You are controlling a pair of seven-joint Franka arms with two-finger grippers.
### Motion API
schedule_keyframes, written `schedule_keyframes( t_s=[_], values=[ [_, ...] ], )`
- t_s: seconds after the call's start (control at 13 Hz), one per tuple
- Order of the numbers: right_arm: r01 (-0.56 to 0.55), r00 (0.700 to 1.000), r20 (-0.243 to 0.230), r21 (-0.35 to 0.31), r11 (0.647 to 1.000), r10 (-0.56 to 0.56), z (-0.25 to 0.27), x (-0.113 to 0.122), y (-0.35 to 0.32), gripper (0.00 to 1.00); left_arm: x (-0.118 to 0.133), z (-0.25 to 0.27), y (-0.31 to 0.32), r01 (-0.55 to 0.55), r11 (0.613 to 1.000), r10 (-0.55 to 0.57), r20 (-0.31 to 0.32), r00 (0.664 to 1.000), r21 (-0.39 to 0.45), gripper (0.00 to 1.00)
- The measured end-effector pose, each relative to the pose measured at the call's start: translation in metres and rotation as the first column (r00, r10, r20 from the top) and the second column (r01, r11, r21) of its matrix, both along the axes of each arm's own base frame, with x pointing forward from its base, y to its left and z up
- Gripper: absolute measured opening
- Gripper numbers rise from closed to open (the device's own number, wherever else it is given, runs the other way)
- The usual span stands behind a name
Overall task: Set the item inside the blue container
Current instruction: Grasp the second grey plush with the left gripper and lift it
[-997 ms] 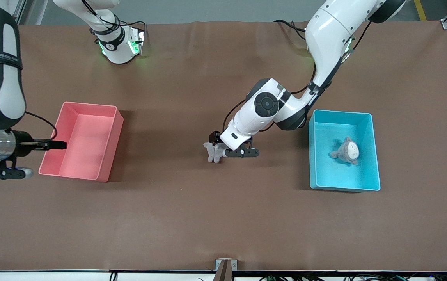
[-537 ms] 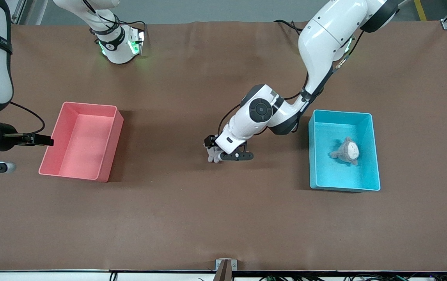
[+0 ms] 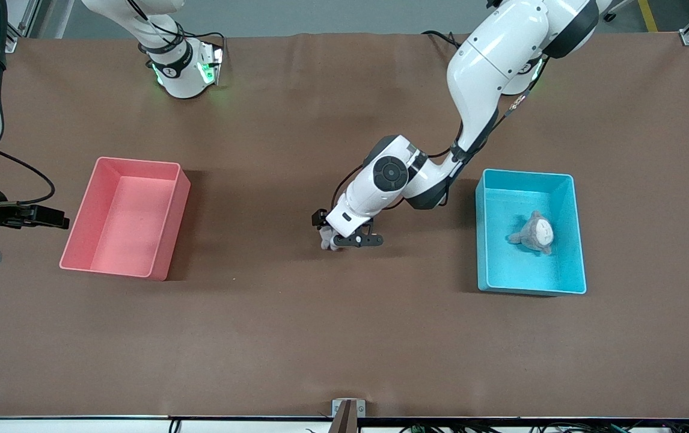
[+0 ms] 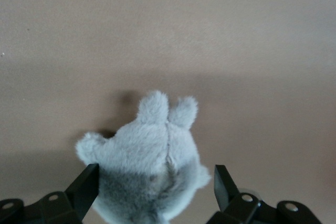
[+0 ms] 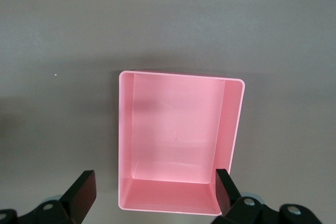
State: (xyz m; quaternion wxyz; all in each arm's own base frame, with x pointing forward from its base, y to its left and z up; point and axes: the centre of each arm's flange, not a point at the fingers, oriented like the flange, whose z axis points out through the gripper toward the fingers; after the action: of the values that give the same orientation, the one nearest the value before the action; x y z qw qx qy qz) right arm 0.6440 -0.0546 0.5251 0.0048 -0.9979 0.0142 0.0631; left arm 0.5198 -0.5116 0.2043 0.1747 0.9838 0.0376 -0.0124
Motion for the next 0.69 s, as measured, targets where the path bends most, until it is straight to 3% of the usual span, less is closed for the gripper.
schedule_keyframes(
  t_s=[0.23, 0.38, 0.69],
  values=[
    [0.014, 1.000, -0.002, 0.007, 1.000, -0.014, 0.000, -0.001, -0.008, 1.00, -0.011, -0.017, -0.007, 0.022, 0.999, -0.023, 0.003, 1.000, 0.036, 0.96],
    [0.011, 0.999, -0.041, 0.014, 1.000, -0.011, -0.002, -0.006, -0.005, 1.00, -0.013, -0.020, -0.008, 0.026, 0.999, -0.026, 0.004, 1.000, 0.042, 0.93],
    [0.010, 0.998, -0.064, 0.025, 1.000, -0.008, -0.003, -0.008, -0.002, 1.00, -0.007, -0.015, -0.007, 0.019, 0.999, -0.020, 0.015, 1.000, 0.037, 0.51]
  ],
)
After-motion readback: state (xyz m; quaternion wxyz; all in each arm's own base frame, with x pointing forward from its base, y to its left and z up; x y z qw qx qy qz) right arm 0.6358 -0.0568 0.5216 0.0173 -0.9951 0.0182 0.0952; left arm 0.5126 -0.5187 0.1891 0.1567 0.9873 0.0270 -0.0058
